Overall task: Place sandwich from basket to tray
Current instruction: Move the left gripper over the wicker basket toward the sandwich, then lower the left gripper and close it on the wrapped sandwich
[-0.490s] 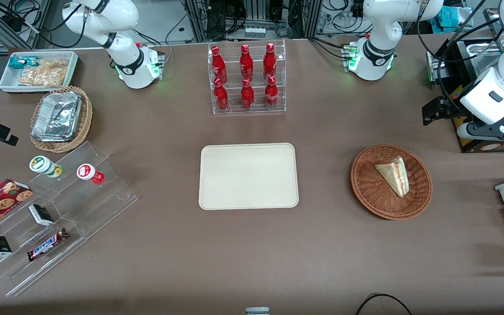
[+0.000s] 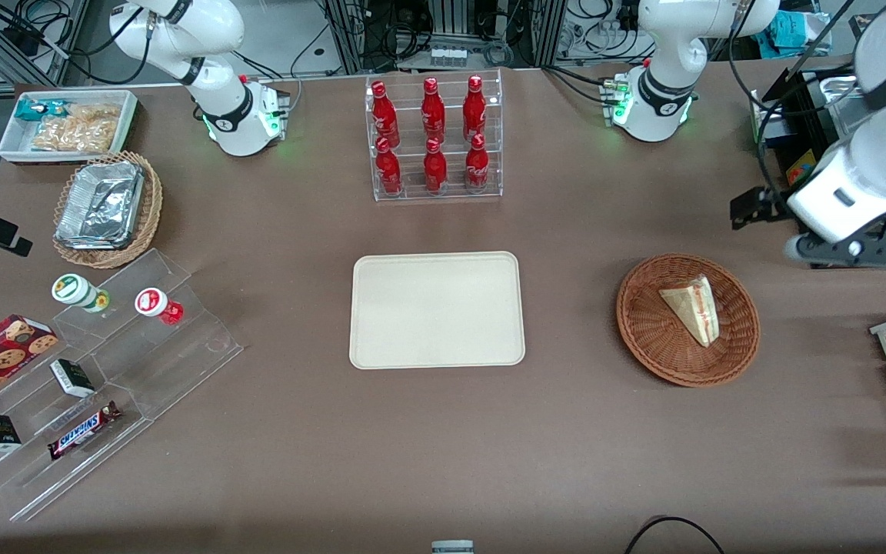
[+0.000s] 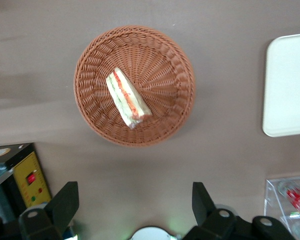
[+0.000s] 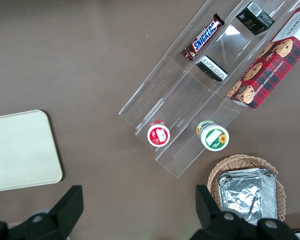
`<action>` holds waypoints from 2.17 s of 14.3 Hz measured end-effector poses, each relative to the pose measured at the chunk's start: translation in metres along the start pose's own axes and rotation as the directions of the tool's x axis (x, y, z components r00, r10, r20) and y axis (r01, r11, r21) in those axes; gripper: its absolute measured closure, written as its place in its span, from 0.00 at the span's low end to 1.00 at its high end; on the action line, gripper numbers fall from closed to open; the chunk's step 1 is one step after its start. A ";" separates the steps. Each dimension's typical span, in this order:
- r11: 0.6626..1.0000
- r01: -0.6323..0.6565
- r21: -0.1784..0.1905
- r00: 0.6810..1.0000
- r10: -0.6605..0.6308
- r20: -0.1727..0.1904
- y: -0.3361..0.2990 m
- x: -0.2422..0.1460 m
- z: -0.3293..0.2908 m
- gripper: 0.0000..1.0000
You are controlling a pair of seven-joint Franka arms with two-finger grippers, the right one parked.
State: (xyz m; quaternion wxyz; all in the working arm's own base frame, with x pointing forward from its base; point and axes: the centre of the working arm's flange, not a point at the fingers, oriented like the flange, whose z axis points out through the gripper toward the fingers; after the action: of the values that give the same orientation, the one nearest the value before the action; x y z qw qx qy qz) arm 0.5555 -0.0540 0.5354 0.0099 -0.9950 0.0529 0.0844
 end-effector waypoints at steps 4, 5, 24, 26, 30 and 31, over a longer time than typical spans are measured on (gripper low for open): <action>1.000 0.007 -0.001 0.999 -0.007 -0.031 -0.005 0.006 0.102 0.00; 1.000 0.012 -0.002 0.999 -0.012 -0.048 -0.007 0.005 0.122 0.00; 0.696 0.712 -0.093 0.692 -0.718 -0.077 -0.030 0.013 0.285 0.07; 0.697 0.713 -0.079 0.694 -0.717 -0.061 -0.030 0.012 0.292 0.30; 0.708 0.705 -0.035 0.708 -0.706 -0.014 -0.028 0.010 0.278 0.67; 0.717 0.696 -0.028 0.717 -0.697 -0.008 -0.026 0.012 0.265 0.76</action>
State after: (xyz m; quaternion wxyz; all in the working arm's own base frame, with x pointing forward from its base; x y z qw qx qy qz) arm 0.5259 -0.0220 0.2728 0.0288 -0.9427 -0.3258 0.0662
